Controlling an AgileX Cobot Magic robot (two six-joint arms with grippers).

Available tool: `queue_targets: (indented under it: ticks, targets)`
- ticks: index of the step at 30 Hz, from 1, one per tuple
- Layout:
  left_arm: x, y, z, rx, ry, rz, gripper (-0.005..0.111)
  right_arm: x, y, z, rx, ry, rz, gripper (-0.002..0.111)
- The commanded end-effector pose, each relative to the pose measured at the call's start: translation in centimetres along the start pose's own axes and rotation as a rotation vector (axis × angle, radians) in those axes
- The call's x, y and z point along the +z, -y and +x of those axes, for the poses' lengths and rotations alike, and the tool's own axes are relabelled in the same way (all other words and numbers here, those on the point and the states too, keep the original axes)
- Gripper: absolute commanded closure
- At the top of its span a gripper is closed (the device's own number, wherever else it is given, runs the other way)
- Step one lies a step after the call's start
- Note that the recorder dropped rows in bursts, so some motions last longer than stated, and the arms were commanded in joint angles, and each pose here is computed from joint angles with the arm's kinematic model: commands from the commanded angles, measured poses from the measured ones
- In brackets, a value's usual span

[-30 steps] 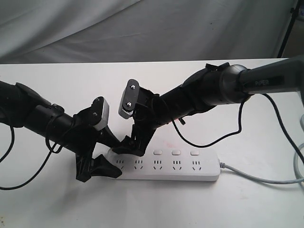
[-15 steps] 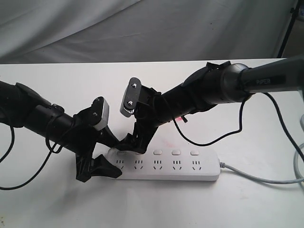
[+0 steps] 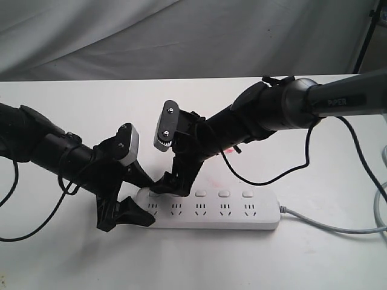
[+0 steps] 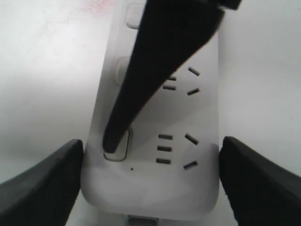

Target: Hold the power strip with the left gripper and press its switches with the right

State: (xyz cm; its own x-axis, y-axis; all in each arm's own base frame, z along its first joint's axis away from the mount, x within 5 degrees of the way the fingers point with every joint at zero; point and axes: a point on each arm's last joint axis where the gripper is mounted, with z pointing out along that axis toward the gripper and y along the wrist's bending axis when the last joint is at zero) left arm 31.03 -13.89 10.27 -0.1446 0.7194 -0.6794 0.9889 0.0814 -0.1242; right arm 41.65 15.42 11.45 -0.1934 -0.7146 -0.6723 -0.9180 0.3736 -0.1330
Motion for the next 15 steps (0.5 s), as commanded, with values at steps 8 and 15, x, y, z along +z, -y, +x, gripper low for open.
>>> queue_targets:
  ticks: [8, 15]
  targets:
    - [0.19, 0.02, -0.03, -0.002, 0.0, -0.001, 0.063, 0.81, -0.57, 0.63, -0.084, -0.063, -0.012, 0.004]
    - [0.19, 0.02, -0.03, -0.002, 0.0, -0.001, 0.063, 0.9, -0.71, 0.55, -0.096, -0.068, -0.014, 0.004]
